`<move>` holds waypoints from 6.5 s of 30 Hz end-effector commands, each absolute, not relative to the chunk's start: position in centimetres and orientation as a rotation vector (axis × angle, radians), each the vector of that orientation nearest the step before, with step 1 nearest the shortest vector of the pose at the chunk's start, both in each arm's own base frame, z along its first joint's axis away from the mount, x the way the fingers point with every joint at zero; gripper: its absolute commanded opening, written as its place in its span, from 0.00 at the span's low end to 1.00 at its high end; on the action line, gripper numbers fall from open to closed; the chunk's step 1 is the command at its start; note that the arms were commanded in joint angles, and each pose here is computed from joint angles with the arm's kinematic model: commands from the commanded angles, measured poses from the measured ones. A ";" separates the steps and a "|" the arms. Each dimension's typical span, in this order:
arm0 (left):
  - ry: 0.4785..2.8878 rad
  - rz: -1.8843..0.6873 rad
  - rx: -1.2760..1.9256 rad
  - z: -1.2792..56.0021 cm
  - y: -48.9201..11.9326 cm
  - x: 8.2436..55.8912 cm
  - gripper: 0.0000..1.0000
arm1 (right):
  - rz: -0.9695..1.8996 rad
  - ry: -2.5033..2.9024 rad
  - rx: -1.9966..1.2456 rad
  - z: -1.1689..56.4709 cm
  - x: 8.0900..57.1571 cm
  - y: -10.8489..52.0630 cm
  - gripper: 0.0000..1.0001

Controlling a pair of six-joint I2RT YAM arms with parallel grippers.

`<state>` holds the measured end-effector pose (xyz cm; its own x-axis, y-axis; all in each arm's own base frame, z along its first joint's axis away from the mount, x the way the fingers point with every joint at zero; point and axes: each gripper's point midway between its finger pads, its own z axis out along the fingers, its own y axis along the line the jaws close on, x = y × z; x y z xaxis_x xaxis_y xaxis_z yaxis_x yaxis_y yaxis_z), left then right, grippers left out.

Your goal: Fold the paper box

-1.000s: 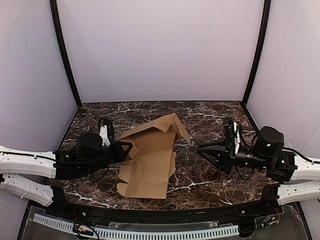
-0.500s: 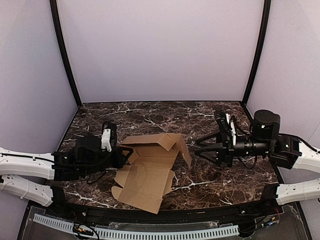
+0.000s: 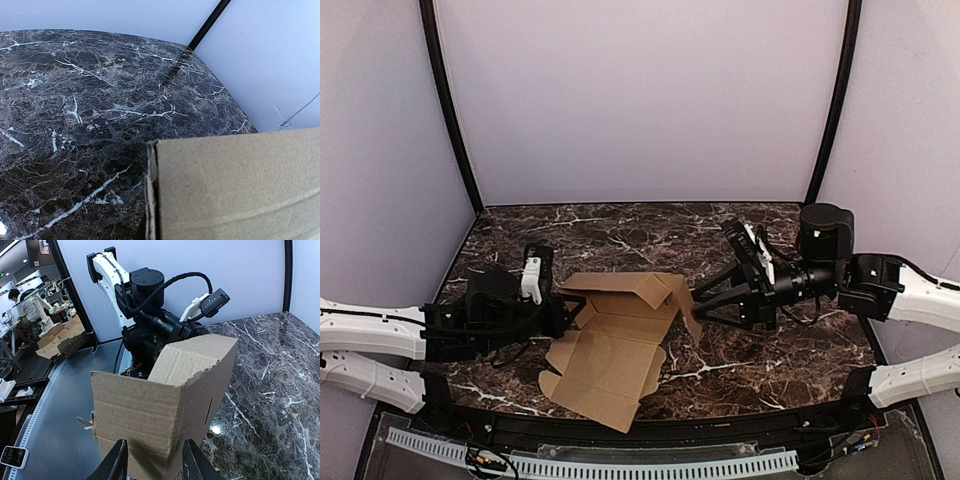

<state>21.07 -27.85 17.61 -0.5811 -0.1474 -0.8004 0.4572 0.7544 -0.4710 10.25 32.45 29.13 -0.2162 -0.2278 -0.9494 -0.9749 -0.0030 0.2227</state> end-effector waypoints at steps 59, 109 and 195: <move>2.195 -0.554 0.030 14.3 -25.7 23.8 0.00 | 0.515 1.865 -0.849 21.7 22.7 42.9 0.29; 2.217 -0.704 0.107 14.9 -27.2 22.0 0.57 | 0.201 1.873 -0.709 17.4 28.0 42.4 0.00; 2.374 -0.703 0.565 6.8 -33.3 24.8 0.00 | 0.742 1.495 -1.023 6.4 26.5 44.3 0.21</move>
<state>26.84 -34.96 10.90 -0.6634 0.1358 -0.7358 0.5607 0.7415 -0.3686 26.47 44.16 7.81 0.0265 -0.1781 -0.9837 -0.9010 0.4221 -0.1007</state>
